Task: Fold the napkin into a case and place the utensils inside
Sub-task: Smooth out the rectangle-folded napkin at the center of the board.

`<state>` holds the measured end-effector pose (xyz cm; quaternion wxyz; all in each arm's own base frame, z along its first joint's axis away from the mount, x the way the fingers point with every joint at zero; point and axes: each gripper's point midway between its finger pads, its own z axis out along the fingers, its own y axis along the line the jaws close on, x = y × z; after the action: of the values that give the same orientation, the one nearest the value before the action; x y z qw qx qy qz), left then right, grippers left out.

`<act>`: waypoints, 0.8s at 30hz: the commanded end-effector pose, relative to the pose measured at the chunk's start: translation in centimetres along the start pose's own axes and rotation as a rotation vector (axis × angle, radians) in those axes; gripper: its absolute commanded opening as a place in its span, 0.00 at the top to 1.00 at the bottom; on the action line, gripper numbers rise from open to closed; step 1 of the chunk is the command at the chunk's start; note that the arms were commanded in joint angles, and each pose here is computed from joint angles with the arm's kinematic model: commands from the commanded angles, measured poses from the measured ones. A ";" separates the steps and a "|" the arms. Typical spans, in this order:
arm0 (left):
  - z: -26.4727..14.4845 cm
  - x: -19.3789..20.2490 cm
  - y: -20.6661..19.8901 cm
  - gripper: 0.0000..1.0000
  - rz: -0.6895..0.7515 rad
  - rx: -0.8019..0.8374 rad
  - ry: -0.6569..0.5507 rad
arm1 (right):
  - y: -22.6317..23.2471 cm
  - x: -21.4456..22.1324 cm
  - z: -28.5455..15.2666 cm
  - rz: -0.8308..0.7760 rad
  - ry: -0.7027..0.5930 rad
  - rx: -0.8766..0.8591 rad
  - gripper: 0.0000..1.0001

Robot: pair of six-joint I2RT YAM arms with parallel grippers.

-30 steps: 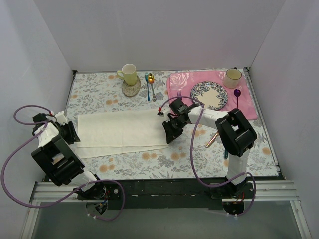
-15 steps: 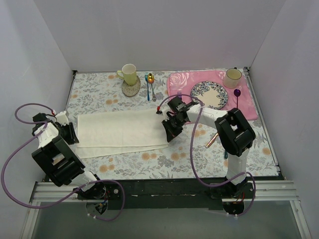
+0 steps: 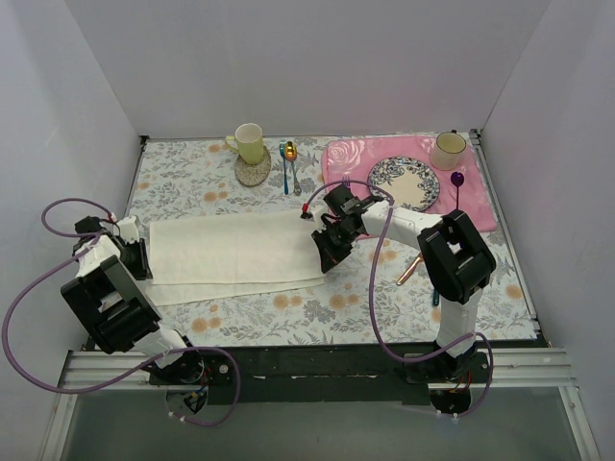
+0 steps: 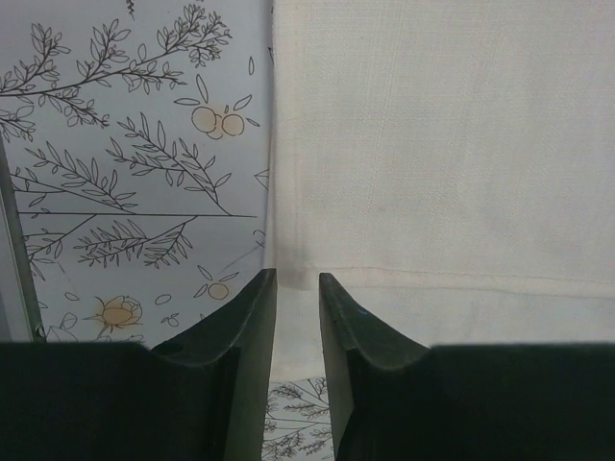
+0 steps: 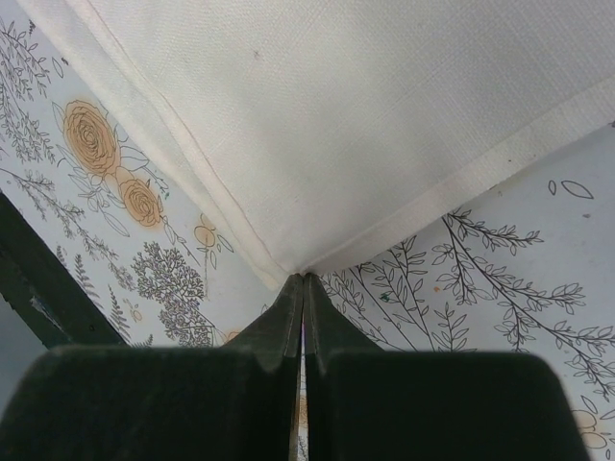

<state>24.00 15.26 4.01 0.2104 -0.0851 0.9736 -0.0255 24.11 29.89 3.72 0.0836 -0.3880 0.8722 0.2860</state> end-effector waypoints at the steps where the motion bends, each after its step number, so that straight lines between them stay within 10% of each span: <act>1: 0.4 -0.6 0.2 0.76 0.013 -0.037 -0.017 | 0.7 -1.1 -1.2 -0.024 -0.033 -0.013 0.99; 24: 1.1 0.4 -0.2 0.94 0.056 -0.097 0.019 | 0.7 -1.6 -1.3 -0.028 -0.048 -0.034 0.99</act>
<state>23.86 14.99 2.19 0.1862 -0.0729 0.9796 0.0198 24.09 29.86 3.83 0.0822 -0.3896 0.8696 0.2919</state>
